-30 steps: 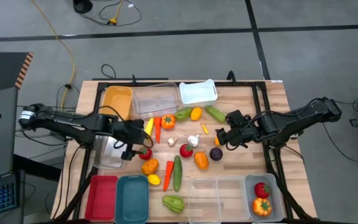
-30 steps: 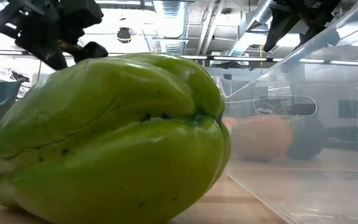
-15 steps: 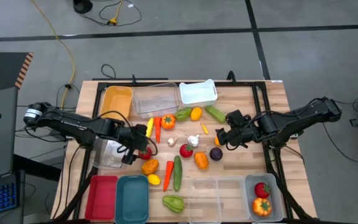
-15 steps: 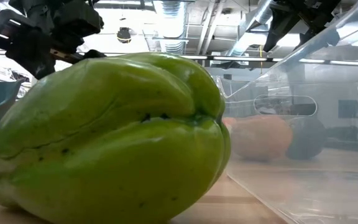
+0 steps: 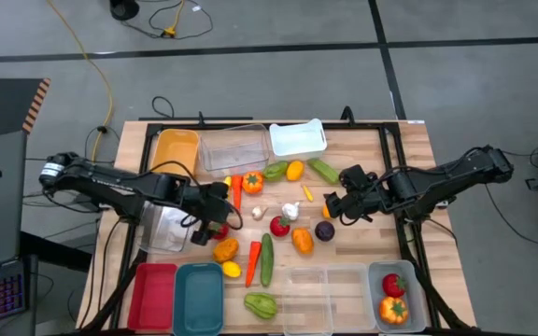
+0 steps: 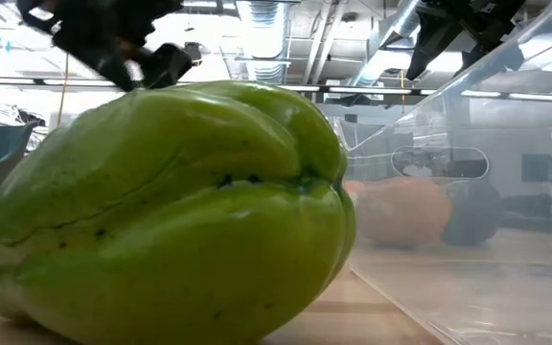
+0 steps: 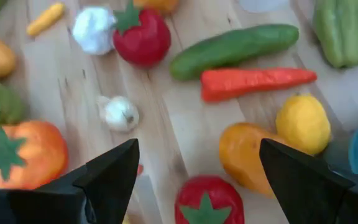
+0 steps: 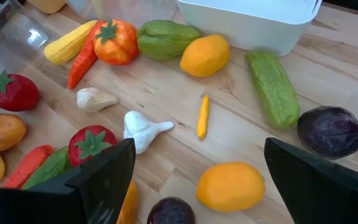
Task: Sort produce into baskets
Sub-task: Put the left red tomato into the gray bin
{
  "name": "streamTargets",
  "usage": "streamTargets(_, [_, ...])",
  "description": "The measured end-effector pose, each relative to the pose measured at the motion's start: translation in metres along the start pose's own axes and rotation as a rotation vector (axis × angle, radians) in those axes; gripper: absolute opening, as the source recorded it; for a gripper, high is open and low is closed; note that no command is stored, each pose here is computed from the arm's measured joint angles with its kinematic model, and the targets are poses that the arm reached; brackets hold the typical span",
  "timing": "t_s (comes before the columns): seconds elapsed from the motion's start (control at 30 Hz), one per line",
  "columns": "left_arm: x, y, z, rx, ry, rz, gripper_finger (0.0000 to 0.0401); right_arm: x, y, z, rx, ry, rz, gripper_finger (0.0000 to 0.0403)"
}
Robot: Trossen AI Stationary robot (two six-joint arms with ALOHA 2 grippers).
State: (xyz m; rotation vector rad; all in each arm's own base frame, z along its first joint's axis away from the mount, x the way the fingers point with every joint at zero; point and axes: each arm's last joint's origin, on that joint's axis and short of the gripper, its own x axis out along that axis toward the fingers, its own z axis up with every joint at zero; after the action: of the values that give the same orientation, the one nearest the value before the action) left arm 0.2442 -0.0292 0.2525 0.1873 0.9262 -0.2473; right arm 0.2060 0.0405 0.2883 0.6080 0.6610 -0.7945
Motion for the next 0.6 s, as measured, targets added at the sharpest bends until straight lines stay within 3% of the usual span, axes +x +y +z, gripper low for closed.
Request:
streamTargets(0.33, [0.035,0.001,-0.001,-0.013,0.369,-0.073,0.0320,0.006,0.003,-0.003,-0.018,0.012,-0.023,0.0382])
streamTargets(0.6, [0.064,-0.005,-0.010,0.034,0.519,-0.122,0.0320,0.008,0.004,-0.004,-0.022,0.014,-0.029,0.0382])
